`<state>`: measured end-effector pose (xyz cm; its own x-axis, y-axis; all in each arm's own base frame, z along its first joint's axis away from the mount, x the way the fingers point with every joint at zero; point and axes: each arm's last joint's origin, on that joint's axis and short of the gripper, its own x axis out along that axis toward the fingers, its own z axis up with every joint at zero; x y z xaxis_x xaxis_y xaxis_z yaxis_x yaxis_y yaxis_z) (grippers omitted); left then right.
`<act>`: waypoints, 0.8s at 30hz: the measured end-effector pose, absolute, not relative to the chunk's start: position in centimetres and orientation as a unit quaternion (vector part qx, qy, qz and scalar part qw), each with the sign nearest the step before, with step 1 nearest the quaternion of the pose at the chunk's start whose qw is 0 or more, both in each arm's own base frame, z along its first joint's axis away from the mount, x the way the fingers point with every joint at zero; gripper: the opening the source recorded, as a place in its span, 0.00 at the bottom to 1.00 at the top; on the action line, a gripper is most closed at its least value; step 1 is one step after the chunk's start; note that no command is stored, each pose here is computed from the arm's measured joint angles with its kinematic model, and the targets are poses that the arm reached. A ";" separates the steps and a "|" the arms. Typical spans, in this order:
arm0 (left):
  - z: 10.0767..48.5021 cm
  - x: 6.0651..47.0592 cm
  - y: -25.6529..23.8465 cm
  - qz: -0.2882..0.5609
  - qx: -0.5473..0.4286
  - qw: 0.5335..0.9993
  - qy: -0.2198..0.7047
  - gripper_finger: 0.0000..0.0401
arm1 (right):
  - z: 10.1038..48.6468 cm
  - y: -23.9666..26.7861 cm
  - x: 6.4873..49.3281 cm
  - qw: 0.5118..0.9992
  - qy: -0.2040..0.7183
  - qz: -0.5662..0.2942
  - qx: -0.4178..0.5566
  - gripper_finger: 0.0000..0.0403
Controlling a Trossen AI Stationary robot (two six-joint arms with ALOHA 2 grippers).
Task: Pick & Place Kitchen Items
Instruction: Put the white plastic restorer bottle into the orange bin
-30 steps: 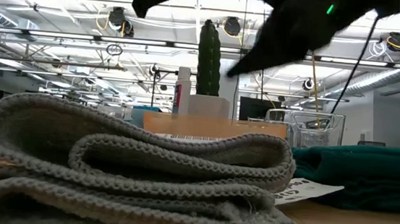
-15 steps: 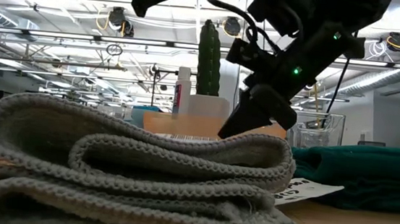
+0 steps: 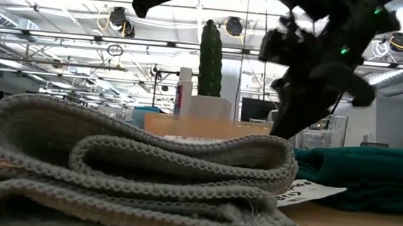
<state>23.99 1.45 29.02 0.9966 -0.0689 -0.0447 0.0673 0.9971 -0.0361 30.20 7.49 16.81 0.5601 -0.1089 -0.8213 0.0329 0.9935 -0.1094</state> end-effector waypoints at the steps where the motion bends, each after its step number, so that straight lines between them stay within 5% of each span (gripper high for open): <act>1: 29.0 24.0 1.5 -0.034 -0.017 0.999 0.023 0.71 | 17.2 7.5 30.4 0.890 0.451 -0.047 -0.044 0.00; 15: 28.9 24.0 1.6 -0.012 -0.018 0.999 0.029 0.71 | 14.8 5.3 33.0 0.896 0.413 -0.111 -0.118 0.00; 24: 28.8 24.0 1.6 -0.012 -0.018 0.999 0.034 0.71 | 14.0 5.5 33.2 0.895 0.433 -0.055 -0.092 0.00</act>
